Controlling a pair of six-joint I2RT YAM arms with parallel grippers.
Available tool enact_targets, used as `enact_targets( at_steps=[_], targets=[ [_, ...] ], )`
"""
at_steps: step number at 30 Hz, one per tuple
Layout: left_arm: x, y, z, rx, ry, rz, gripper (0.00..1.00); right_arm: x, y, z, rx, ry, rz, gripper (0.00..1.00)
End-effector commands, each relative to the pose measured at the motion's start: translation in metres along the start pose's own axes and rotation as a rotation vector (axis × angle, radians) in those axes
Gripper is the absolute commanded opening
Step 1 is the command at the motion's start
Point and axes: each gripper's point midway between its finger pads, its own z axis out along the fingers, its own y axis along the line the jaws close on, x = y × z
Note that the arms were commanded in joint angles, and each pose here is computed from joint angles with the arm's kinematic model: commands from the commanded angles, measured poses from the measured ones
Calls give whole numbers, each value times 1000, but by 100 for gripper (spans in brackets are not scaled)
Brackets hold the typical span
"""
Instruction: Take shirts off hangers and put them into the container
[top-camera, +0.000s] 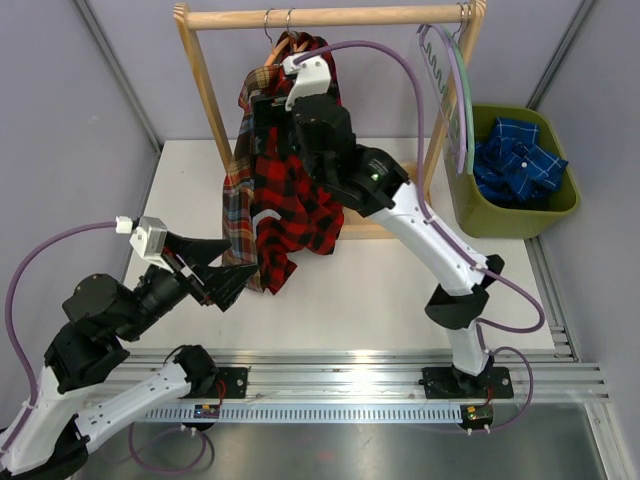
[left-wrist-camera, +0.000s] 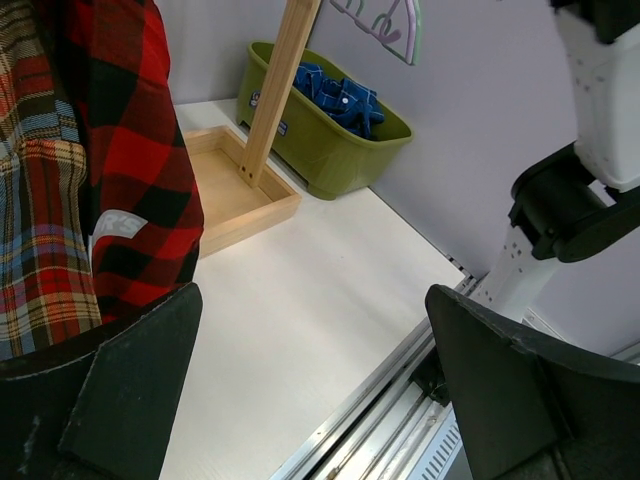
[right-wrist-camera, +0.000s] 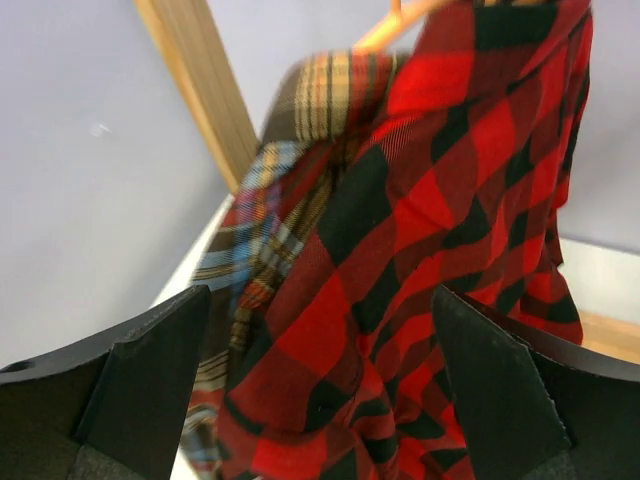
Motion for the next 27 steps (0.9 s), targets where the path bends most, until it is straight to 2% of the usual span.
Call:
enact_targets(
  at_steps=[1,7,12,17,18,22,27],
  targets=[
    [-5,1,-4,-6,-32,-11,99,10,-9,14,109,-15,3,99],
    [-6,4,-14,-16,-51,-13,99,18,-19,26,207,-39,11,99],
    [-7,6,-19,-22,-60,-11,99,1,-42,10,303,-86,33,86],
    [-3,6,-17,-20,-52,-18,99,-11,-75,-15,430,-127,2,83],
    [-4,6,-17,-18,-54,-20,99,-26,-83,-29,437,-151,4,83],
    [0,5,-11,-11,-43,-25,99,-34,-96,-47,453,-173,-20,84],
    [3,2,-4,3,-28,-34,99,-49,-87,-59,337,-151,-56,87]
  ],
)
